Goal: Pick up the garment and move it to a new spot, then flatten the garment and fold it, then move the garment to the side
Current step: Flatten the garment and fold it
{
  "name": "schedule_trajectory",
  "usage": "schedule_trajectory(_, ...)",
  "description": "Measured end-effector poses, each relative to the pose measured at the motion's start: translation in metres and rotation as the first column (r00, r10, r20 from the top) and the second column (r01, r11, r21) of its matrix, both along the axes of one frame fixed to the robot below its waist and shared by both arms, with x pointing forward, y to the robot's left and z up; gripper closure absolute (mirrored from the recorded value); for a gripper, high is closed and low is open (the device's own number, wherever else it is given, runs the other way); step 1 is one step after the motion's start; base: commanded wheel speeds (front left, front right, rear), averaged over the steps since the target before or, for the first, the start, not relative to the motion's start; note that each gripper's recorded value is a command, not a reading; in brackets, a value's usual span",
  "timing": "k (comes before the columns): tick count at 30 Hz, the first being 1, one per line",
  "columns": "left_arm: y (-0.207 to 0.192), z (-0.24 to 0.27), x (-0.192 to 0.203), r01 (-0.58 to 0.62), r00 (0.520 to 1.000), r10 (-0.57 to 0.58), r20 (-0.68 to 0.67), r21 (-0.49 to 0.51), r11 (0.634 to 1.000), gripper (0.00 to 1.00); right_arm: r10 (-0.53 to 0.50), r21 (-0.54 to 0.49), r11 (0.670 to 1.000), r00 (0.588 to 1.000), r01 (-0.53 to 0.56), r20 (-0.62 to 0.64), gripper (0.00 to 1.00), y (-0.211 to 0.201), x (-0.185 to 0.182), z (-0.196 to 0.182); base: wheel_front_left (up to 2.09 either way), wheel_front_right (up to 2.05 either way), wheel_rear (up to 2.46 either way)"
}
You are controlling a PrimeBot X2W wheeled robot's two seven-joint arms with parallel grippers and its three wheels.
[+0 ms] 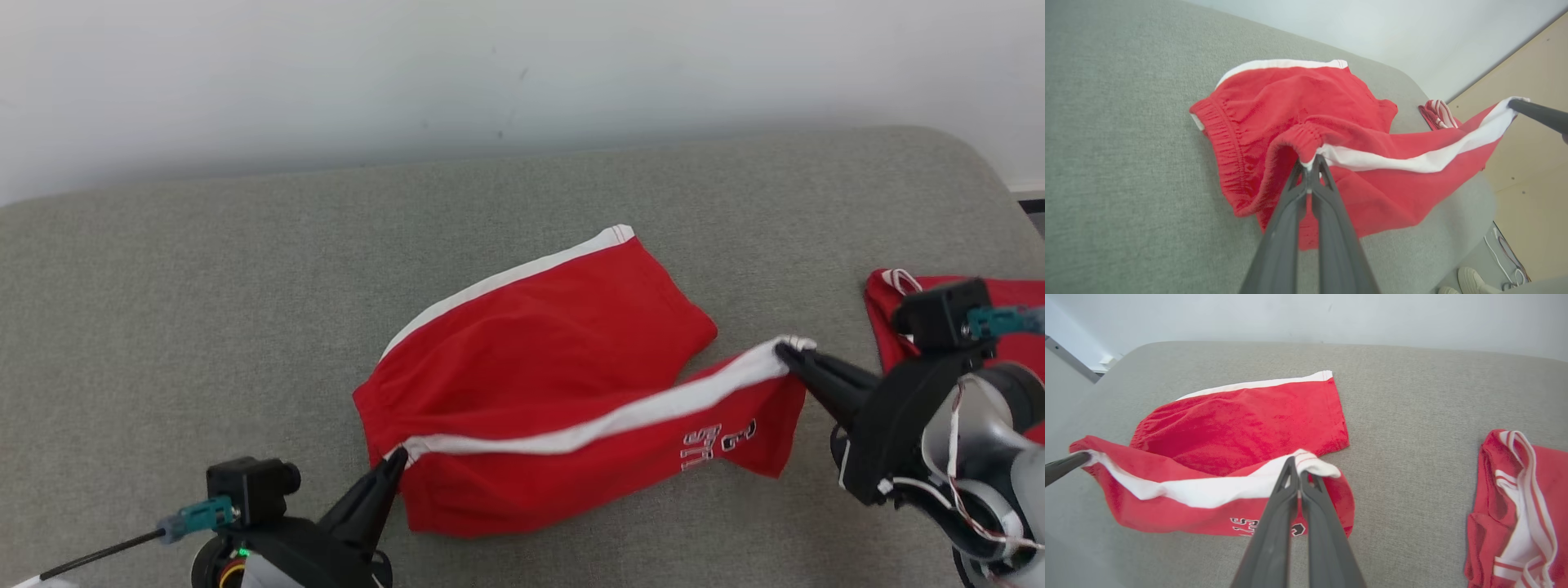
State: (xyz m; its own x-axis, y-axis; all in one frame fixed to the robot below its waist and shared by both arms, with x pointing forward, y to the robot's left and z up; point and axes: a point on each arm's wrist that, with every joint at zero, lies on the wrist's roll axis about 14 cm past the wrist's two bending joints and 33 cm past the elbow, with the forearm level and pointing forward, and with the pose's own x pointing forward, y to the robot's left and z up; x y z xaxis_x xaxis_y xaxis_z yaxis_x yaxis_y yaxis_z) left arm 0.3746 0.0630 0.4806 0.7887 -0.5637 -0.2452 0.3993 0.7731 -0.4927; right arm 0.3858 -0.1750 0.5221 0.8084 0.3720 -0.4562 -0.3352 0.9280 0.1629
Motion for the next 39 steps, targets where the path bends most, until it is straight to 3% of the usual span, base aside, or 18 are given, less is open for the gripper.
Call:
schedule_trajectory(9,0.020,0.004,0.050,-0.159,0.984,0.157,0.079,0.012,0.987,1.00,0.002,-0.077,0.997,0.997,0.004,0.077,1.00,0.007,0.080,0.001,0.00,0.00,0.00)
schedule_trajectory(18,0.028,-0.007,0.084,-0.230,0.970,0.226,0.084,0.042,0.972,1.00,0.042,-0.171,0.985,0.991,-0.019,0.129,1.00,0.025,0.143,-0.011,0.00,0.00,0.00)
schedule_trajectory(30,0.042,-0.028,0.106,-0.301,0.953,0.297,0.063,0.088,0.950,1.00,0.087,-0.174,0.982,0.991,-0.067,0.105,1.00,0.059,0.182,-0.044,0.00,0.00,0.00)
schedule_trajectory(31,0.042,-0.031,0.106,-0.301,0.953,0.297,0.055,0.093,0.949,0.98,0.092,-0.182,0.981,0.991,-0.073,0.096,1.00,0.060,0.183,-0.047,0.00,0.00,0.00)
schedule_trajectory(33,0.040,-0.034,0.106,-0.299,0.954,0.296,0.045,0.098,0.949,0.60,0.091,-0.176,0.982,0.991,-0.073,0.096,0.98,0.062,0.184,-0.050,0.00,0.00,0.00)
schedule_trajectory(34,0.039,-0.032,0.107,-0.298,0.954,0.294,0.052,0.093,0.950,0.22,0.088,-0.172,0.982,0.991,-0.071,0.097,0.48,0.062,0.185,-0.050,0.00,0.00,0.00)
schedule_trajectory(35,0.038,-0.031,0.108,-0.299,0.954,0.295,0.059,0.092,0.950,0.00,0.086,-0.173,0.983,0.991,-0.068,0.101,0.00,0.062,0.186,-0.050,0.00,0.00,0.00)
schedule_trajectory(39,0.040,-0.026,0.108,-0.316,0.947,0.309,0.090,0.086,0.945,0.00,0.064,-0.141,0.989,0.990,-0.047,0.122,0.00,0.063,0.189,-0.044,0.00,0.00,0.00)
